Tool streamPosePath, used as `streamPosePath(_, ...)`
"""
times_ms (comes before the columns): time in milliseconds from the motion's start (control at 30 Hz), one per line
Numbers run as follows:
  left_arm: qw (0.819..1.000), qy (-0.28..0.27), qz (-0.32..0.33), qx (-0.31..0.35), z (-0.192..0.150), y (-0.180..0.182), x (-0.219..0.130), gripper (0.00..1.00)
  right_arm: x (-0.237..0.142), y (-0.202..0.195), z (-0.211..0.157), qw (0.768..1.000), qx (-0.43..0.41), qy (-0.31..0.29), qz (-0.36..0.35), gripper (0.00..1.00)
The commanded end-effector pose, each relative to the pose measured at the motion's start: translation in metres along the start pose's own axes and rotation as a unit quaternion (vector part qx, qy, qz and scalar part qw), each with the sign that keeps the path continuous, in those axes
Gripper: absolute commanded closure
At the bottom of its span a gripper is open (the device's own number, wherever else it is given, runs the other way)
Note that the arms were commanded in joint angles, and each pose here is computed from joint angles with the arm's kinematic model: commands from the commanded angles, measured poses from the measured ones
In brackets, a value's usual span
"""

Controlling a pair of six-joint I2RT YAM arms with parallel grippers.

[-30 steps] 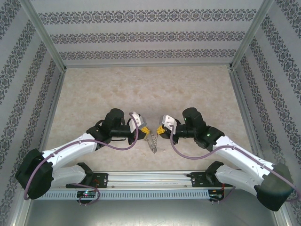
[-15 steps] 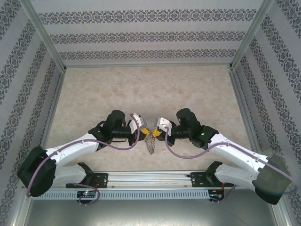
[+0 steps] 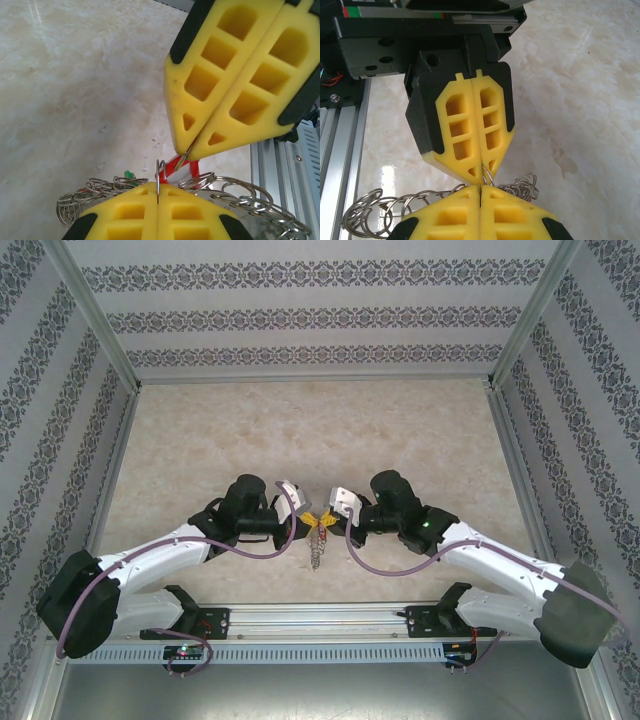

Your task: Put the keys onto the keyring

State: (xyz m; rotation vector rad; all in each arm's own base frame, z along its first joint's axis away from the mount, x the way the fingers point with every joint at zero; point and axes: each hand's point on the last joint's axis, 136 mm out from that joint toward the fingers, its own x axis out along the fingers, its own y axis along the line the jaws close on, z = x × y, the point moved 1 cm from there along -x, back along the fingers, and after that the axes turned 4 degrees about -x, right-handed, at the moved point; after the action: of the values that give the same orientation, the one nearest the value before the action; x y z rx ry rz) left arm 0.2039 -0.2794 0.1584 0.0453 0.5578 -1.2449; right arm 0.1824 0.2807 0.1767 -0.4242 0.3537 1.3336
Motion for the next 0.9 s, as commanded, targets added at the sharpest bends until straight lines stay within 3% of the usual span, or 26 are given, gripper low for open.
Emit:
streamPosePath(0,1.000,-0.021,-0.011,0.013,0.009,-0.006,0.002,1.00,0.003,-0.006,0.014,1.000,-0.006,-0.014,-0.011,1.00)
streamPosePath(867,1.000,-0.014,0.001,0.016,0.007,-0.003,0.003,1.00,0.004,-0.017,0.021,0.998,0.025,-0.015,-0.053,1.00)
